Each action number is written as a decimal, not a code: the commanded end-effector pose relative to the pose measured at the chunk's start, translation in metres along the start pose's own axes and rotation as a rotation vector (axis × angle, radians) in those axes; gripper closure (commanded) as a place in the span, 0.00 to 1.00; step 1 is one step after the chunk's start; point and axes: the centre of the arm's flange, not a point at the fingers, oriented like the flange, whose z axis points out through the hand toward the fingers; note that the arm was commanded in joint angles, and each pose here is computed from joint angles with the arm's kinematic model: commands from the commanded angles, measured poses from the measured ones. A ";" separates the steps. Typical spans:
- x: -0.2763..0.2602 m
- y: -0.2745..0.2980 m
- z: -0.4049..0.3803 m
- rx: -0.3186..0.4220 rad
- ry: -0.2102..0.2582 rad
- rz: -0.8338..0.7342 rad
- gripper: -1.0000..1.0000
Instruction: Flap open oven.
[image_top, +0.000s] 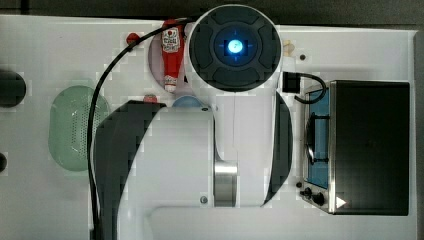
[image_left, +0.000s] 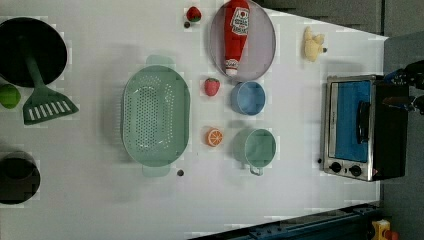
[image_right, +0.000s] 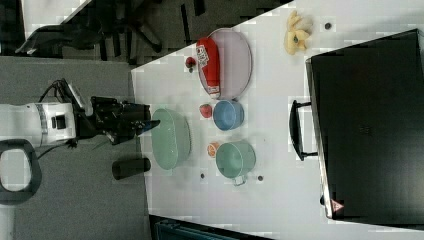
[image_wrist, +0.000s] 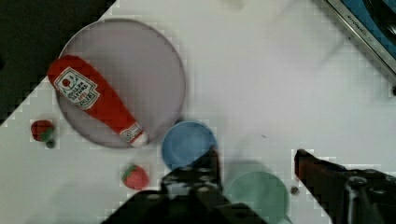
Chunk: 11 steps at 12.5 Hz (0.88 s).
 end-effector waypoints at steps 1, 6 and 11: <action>-0.065 0.127 -0.055 0.017 -0.037 0.139 0.21; -0.065 0.127 -0.055 0.016 -0.037 0.139 0.00; -0.064 0.128 -0.054 0.015 -0.040 0.142 0.54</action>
